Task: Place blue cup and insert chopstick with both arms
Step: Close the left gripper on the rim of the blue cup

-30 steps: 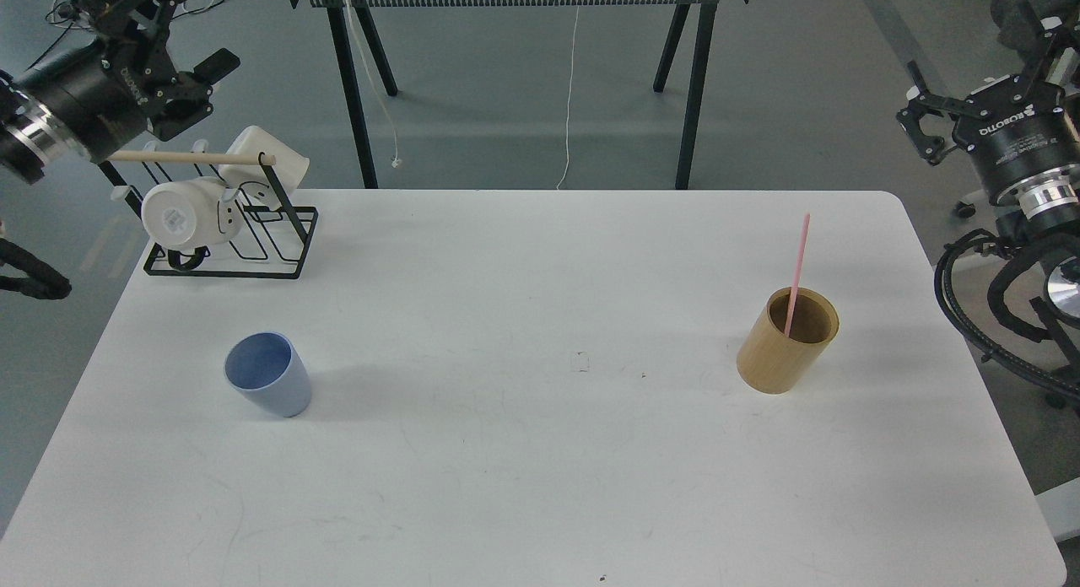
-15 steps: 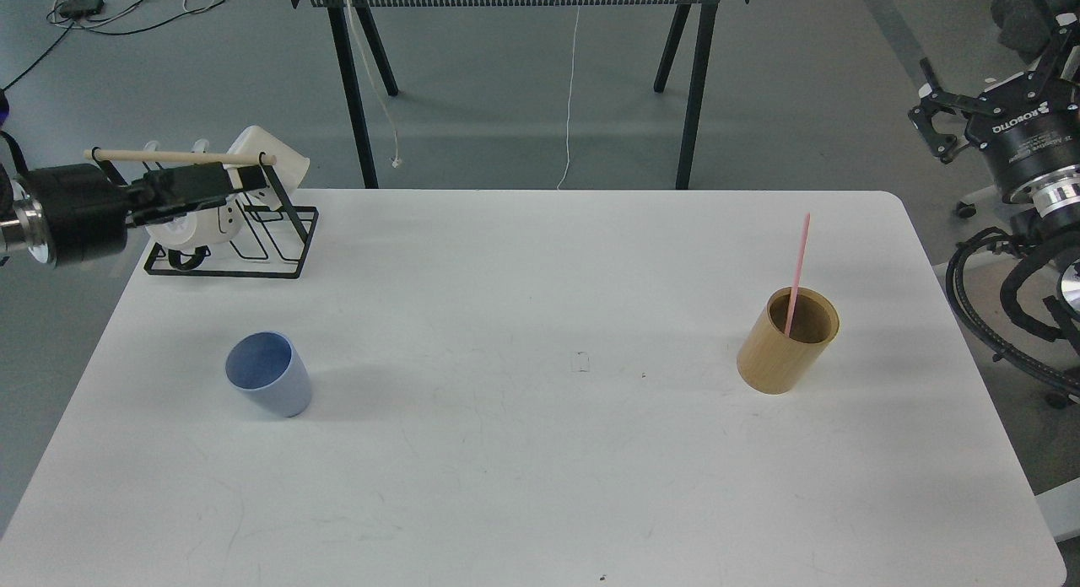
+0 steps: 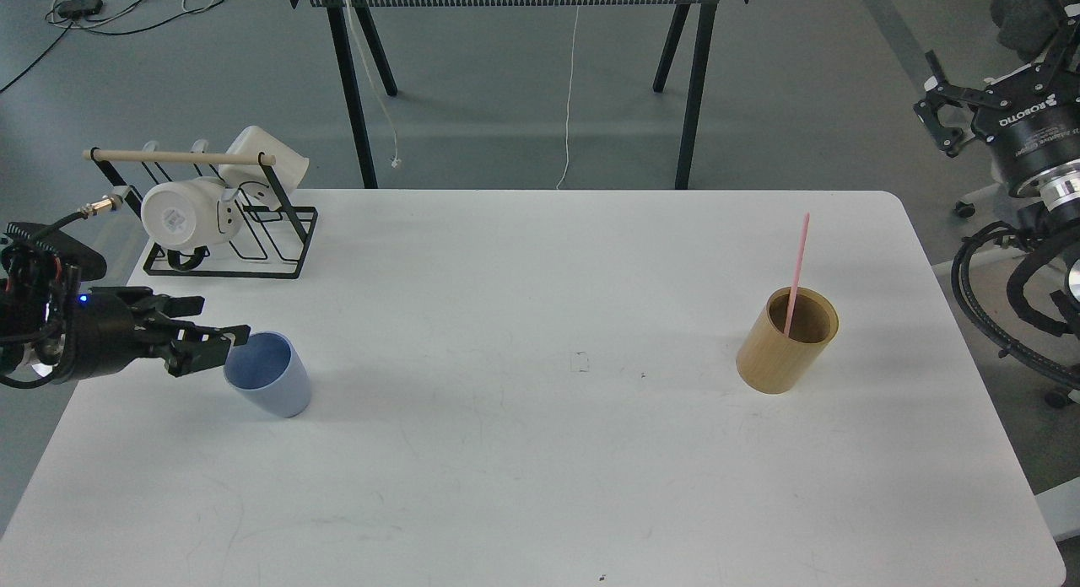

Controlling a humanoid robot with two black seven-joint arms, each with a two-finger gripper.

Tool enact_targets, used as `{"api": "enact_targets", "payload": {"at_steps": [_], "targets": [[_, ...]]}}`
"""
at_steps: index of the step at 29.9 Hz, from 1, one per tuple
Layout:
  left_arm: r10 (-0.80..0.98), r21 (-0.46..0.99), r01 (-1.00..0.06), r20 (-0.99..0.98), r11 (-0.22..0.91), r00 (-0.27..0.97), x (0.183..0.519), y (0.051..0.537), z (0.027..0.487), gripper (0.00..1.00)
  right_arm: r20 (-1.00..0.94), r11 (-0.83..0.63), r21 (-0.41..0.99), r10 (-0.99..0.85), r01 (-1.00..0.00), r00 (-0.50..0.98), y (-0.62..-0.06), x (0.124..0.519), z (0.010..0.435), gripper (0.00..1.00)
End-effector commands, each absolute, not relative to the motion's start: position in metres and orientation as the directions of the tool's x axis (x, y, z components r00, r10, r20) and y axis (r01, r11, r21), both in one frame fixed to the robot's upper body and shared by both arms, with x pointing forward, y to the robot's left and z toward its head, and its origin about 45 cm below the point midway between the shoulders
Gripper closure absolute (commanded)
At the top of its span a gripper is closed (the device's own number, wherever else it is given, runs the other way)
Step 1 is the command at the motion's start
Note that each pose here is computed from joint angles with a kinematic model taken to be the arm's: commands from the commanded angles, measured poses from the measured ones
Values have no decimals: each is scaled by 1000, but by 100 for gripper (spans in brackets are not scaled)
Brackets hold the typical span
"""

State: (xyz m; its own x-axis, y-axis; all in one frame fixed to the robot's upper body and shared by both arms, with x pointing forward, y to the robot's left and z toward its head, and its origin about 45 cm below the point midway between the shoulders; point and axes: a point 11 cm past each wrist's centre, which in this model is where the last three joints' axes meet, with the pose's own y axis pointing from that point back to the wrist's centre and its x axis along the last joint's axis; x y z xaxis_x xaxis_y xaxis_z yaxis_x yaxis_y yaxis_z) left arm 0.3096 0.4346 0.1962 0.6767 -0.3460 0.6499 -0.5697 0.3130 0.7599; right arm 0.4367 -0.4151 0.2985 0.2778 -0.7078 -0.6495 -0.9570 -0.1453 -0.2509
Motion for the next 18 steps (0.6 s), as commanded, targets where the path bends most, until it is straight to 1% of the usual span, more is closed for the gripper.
{"api": "enact_targets", "payload": {"at_steps": [1,4,6,9,10,11,13,18], "targets": [[-361,777,-559,630,289,688,310,439,176,25,-649,-149,-249,-708,-957,279,-414,436,298,1],[-404,791,-555,610,257,682,314,443,162,37,-649,-148,-250,-707,-957,279,-414,436,298,1],[-410,787,-561,615,258,674,315,444,157,46,-649,-148,-250,-707,-957,279,-414,436,298,1],[-409,788,-559,614,259,675,315,443,156,55,-650,-147,-249,-708,-957,278,-415,436,298,1],[-410,788,-557,614,262,675,315,442,155,61,-650,-147,-249,-708,-957,278,-415,436,298,1],[-409,790,-553,611,265,678,314,441,154,70,-650,-147,-249,-708,-957,278,-415,436,298,1],[-404,794,-543,607,273,685,314,436,150,85,-650,-147,-249,-708,-957,278,-415,436,298,1],[-404,794,-521,608,314,683,313,426,147,92,-650,-147,-249,-708,-957,278,-415,436,298,1]]}}
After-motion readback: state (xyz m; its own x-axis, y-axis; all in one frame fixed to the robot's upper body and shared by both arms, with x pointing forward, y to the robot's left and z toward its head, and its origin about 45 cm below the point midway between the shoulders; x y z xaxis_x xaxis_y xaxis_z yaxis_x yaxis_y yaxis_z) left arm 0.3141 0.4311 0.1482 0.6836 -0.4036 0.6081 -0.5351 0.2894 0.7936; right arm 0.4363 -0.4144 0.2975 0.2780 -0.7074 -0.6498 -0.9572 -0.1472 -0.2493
